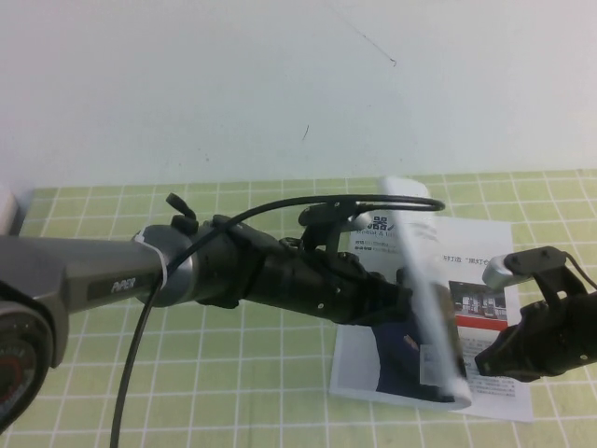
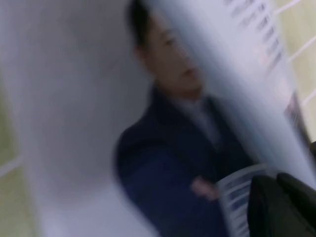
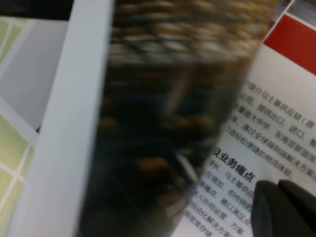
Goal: Close book
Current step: 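Close the open booklet and leave it lying on the table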
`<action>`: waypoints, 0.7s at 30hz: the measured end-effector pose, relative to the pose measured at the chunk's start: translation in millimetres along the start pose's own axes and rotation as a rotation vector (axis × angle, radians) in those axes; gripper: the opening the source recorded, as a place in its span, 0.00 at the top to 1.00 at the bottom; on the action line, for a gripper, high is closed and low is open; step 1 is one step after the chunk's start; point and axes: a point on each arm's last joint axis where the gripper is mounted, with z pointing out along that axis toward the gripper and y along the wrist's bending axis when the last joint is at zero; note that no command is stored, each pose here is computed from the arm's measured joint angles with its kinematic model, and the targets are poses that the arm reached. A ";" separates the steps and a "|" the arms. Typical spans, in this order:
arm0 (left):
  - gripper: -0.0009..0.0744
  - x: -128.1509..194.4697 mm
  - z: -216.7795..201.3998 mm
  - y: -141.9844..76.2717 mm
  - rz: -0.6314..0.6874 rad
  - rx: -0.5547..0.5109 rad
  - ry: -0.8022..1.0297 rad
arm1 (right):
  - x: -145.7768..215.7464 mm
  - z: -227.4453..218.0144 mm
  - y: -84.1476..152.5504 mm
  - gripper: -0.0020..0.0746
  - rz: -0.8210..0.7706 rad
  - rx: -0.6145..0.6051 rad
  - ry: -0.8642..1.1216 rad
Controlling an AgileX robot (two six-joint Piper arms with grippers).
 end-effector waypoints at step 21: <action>0.99 -20.8 -64.3 -63.7 0.436 0.118 -0.105 | 10.8 -143.6 44.2 0.98 -0.328 0.314 -0.057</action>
